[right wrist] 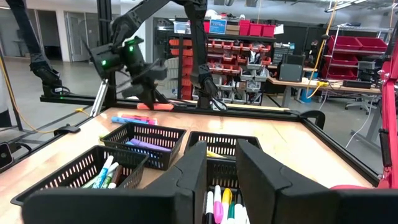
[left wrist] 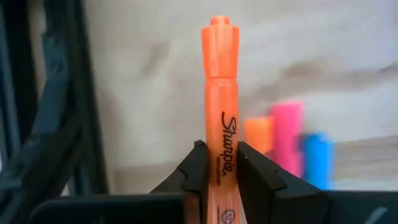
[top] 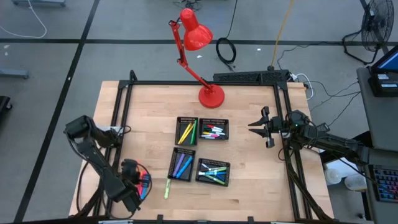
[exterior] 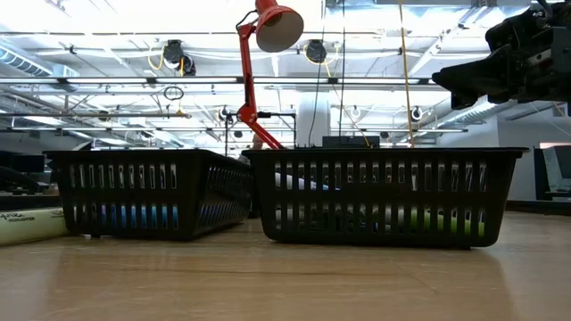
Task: Pick & Place Markers
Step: Put the orange highlighter into the bottom left black bin
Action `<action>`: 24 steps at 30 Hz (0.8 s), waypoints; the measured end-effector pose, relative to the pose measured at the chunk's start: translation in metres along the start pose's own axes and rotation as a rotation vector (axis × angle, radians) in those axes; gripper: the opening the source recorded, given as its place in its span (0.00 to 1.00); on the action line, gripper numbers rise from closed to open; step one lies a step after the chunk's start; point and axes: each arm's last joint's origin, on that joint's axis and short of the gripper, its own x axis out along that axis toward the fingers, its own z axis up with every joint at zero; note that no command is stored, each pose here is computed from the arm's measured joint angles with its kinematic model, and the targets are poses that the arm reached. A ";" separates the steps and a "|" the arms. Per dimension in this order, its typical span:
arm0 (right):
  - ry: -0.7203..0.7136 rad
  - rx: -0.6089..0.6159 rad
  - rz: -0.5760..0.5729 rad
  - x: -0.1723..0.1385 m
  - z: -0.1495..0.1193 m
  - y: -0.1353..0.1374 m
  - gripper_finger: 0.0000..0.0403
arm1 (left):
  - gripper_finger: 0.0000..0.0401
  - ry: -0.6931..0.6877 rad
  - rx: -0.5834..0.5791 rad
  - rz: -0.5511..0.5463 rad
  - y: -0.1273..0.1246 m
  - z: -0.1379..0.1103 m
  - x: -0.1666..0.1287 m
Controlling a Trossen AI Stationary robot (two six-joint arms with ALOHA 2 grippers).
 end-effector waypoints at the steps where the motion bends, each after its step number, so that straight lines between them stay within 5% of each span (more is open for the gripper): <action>1: 0.001 0.000 0.000 0.000 0.000 0.000 0.19 | 0.15 -0.010 -0.003 -0.033 0.000 0.003 -0.004; 13: 0.001 0.000 0.000 0.000 0.000 0.000 0.19 | 0.15 -0.224 0.018 -0.382 -0.013 0.034 -0.024; 24: 0.000 0.000 0.000 0.000 0.000 0.000 0.19 | 0.15 -0.252 0.094 -0.579 -0.066 0.059 -0.026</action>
